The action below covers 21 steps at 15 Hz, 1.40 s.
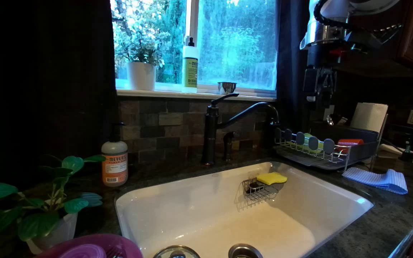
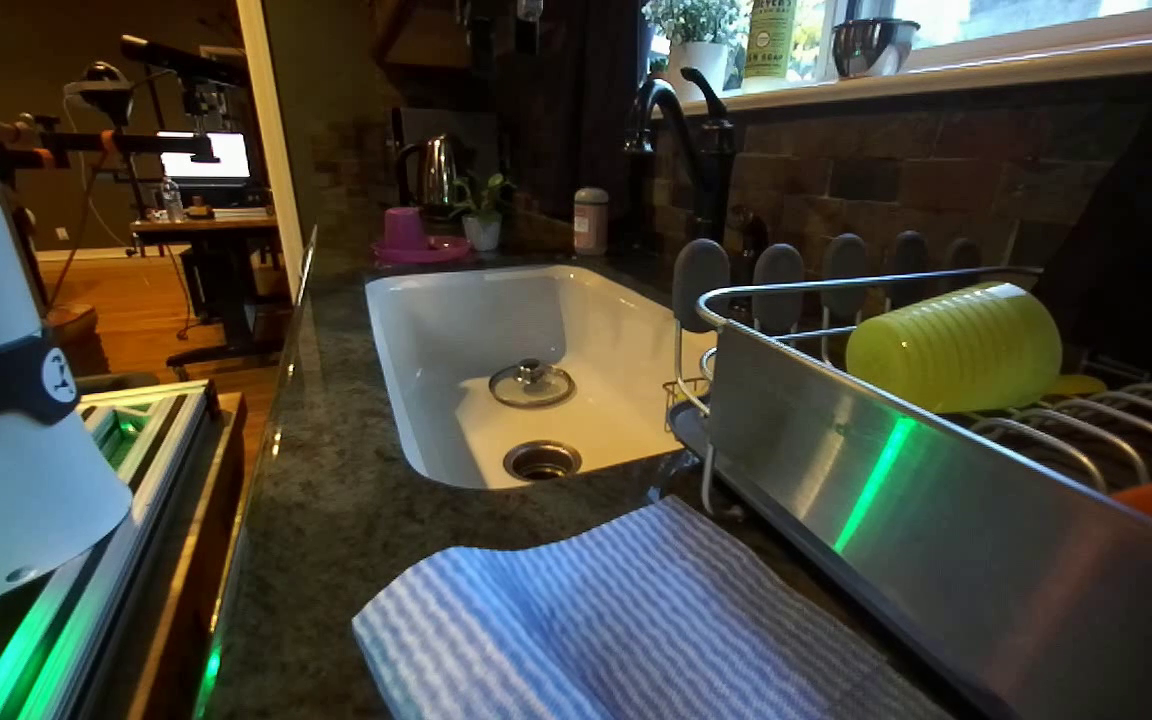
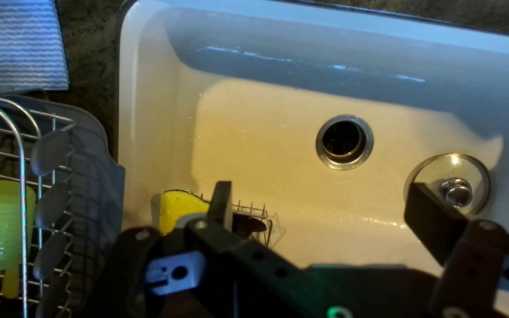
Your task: Put the silver bowl from the window sill on top of the purple cup.
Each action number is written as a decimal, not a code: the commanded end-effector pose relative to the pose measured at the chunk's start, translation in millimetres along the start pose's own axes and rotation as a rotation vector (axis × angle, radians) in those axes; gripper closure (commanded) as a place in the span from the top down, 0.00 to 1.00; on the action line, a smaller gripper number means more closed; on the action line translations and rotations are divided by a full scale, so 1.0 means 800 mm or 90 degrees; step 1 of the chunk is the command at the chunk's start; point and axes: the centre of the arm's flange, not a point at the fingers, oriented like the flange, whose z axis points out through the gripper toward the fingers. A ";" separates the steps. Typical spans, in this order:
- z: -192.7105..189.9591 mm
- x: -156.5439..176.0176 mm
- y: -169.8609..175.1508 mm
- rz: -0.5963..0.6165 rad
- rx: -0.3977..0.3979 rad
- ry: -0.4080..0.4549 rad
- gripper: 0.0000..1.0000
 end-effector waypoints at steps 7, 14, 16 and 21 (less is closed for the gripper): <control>-0.001 0.000 0.001 0.005 0.001 0.003 1.00; -0.047 0.002 0.029 0.111 0.016 0.112 1.00; -0.043 0.007 0.027 0.092 0.015 0.098 1.00; -0.051 0.006 0.035 0.104 0.018 0.110 1.00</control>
